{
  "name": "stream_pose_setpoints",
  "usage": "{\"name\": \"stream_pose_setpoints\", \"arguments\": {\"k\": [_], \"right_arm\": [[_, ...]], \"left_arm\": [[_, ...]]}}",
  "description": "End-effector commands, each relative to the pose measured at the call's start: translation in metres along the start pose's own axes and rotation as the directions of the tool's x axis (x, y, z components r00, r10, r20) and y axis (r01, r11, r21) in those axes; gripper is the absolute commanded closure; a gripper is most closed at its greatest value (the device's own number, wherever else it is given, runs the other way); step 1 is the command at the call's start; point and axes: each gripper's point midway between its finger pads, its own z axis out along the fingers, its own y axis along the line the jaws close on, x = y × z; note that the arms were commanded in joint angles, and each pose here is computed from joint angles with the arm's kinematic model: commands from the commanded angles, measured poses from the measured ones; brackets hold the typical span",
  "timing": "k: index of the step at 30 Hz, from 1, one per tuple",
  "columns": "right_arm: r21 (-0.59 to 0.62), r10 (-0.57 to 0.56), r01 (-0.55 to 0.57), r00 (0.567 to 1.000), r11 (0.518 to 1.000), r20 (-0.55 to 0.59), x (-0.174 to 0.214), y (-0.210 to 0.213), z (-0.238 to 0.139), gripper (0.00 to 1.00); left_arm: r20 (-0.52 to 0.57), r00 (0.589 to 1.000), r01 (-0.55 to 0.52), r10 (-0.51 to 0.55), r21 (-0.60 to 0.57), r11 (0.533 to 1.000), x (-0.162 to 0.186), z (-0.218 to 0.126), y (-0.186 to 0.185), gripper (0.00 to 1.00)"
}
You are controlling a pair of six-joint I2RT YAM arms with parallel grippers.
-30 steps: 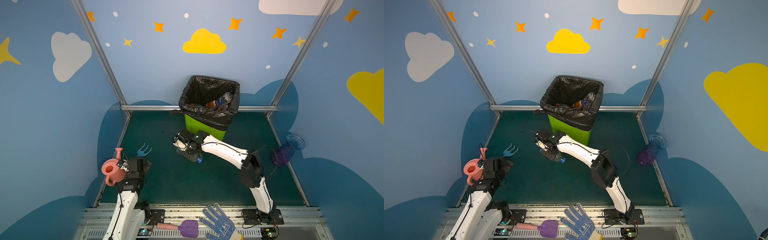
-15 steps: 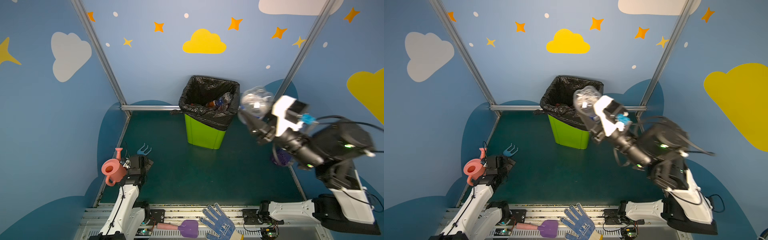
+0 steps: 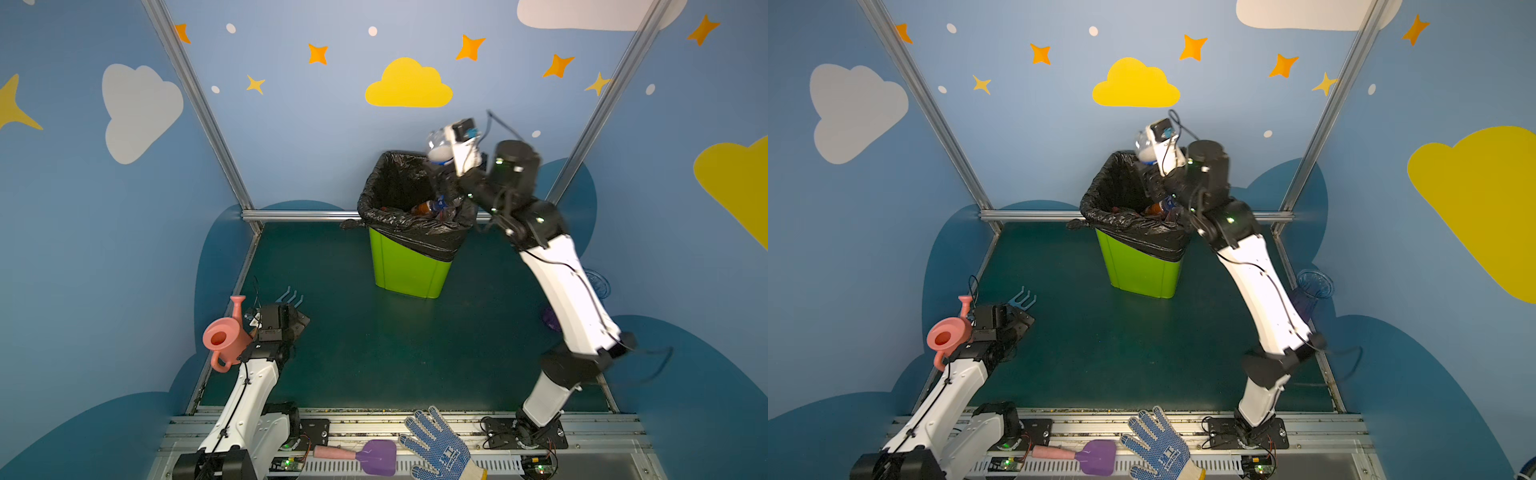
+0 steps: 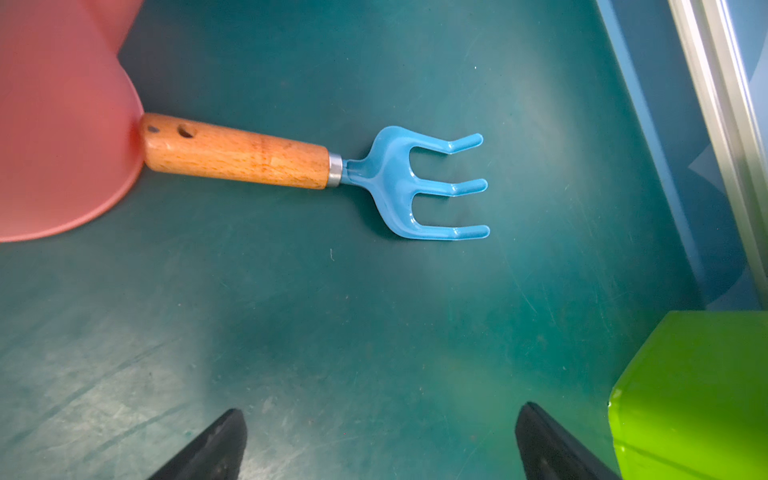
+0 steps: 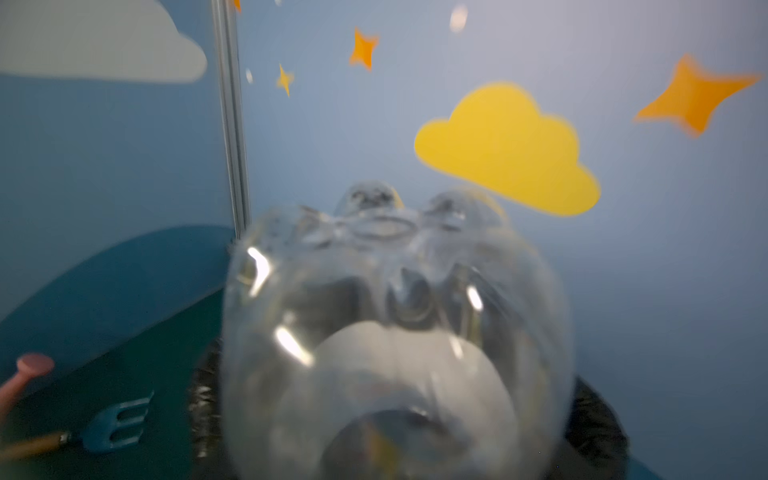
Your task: Throw the plastic bottles in the bin
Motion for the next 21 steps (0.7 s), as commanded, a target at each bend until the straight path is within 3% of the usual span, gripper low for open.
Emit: {"name": "stream_pose_setpoints", "arguments": {"k": [1,5,7,9,15,21], "right_arm": [[0.027,0.078,-0.08,0.994,0.996,0.079,-0.045,-0.017,-0.061,0.06],[0.131,0.015,-0.064,0.938,0.989,0.346,-0.119,-0.039,-0.166,0.02],[0.173,-0.005,-0.068,0.92,0.983,0.393,-0.127,-0.046,-0.201,0.02],[0.229,-0.009,-0.083,0.928,0.97,0.373,-0.114,-0.061,-0.217,0.02],[0.337,0.112,-0.17,0.977,0.926,0.184,0.009,-0.099,-0.204,0.02],[0.461,0.224,-0.211,0.974,0.862,0.027,0.191,-0.122,-0.182,0.02]], "left_arm": [[0.0,0.999,-0.043,0.043,-0.005,0.999,0.0,-0.002,0.0,0.0],[-0.01,0.999,-0.048,0.048,-0.007,0.999,0.002,0.0,0.001,0.0],[-0.012,0.999,-0.043,0.043,-0.007,0.999,0.003,0.002,0.0,0.0],[-0.006,0.999,-0.041,0.041,-0.001,0.999,0.002,0.002,-0.001,0.0],[0.066,0.994,-0.085,0.085,-0.002,0.996,-0.013,-0.003,-0.008,0.0],[0.181,0.976,-0.116,0.122,-0.045,0.992,-0.038,-0.011,-0.008,0.0]]}}
